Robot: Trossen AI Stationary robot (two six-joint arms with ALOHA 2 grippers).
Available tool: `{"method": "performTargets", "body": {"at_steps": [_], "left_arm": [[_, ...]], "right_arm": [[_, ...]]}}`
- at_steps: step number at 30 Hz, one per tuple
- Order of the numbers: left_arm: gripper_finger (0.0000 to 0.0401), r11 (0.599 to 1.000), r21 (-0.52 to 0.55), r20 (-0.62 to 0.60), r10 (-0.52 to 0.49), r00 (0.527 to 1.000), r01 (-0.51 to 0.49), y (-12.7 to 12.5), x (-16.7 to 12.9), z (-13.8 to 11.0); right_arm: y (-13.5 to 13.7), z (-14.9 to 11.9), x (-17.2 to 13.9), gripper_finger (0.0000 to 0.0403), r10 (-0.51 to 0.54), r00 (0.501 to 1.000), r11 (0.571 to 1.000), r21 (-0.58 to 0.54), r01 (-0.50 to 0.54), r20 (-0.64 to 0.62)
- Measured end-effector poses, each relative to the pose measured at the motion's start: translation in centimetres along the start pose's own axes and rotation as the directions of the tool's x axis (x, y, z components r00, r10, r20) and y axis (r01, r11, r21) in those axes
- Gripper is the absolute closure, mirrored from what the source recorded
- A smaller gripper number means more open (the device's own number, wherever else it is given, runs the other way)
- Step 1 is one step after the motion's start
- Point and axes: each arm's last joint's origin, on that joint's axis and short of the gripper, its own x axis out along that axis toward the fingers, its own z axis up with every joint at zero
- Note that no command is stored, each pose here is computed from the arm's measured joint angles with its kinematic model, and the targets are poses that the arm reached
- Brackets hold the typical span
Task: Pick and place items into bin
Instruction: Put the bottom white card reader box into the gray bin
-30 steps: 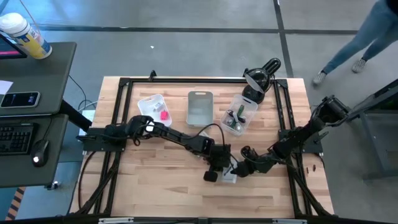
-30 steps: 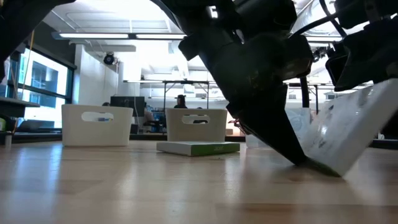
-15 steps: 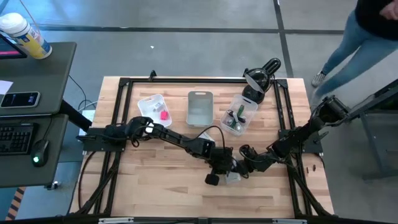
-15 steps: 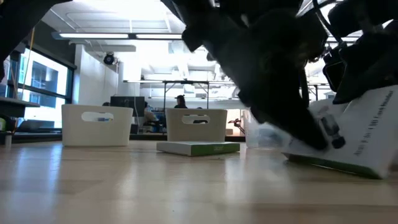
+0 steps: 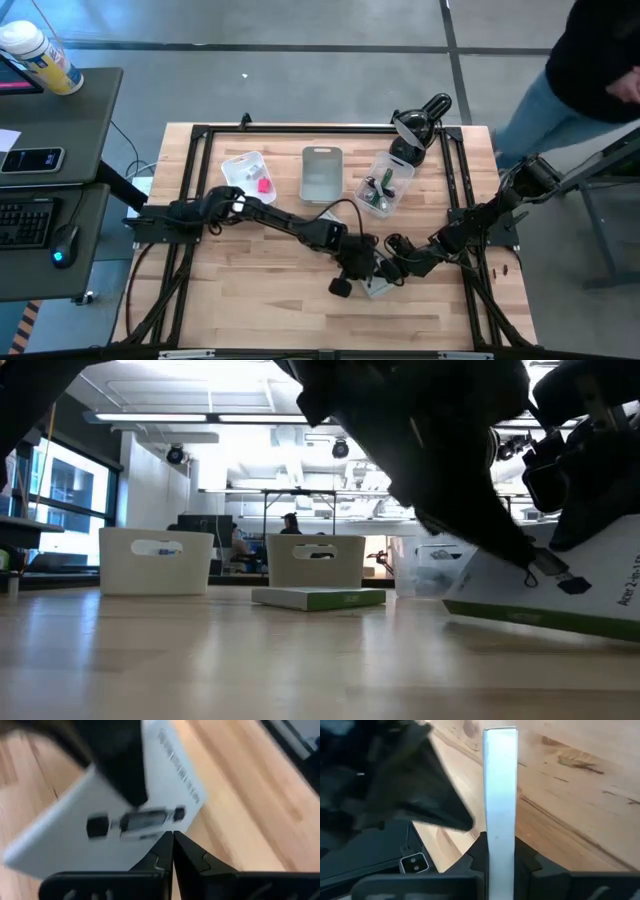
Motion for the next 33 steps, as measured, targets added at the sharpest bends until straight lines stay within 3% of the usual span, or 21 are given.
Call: {"method": "performTargets", "body": {"at_steps": [7, 15, 24, 33], "left_arm": [[0.04, 0.984, 0.178, 0.0, 0.007, 1.0, -0.007, -1.1, -4.6, 1.9], [0.04, 0.921, 0.335, -0.005, 0.215, 0.976, -0.201, -2.3, -12.1, 3.8], [0.0401, 0.803, 0.357, 0.022, 0.504, 0.864, -0.477, -3.6, -20.6, 4.8], [0.04, 0.694, 0.395, -0.094, 0.683, 0.725, -0.602, -5.0, -27.0, 3.0]], "right_arm": [[-0.2, 0.0, 0.0, 0.0356, -0.021, 1.0, 1.0, -0.015, 0.021, 0.007], [-0.1, 0.2, 0.0, 0.037, -0.008, 0.999, 0.997, -0.074, 0.011, 0.044], [0.2, 0.4, -0.1, 0.0369, 0.023, 0.995, 0.993, -0.114, -0.011, 0.102], [1.8, 2.6, -0.6, 0.0363, 0.126, 0.967, 0.986, -0.131, -0.099, 0.223]]}}
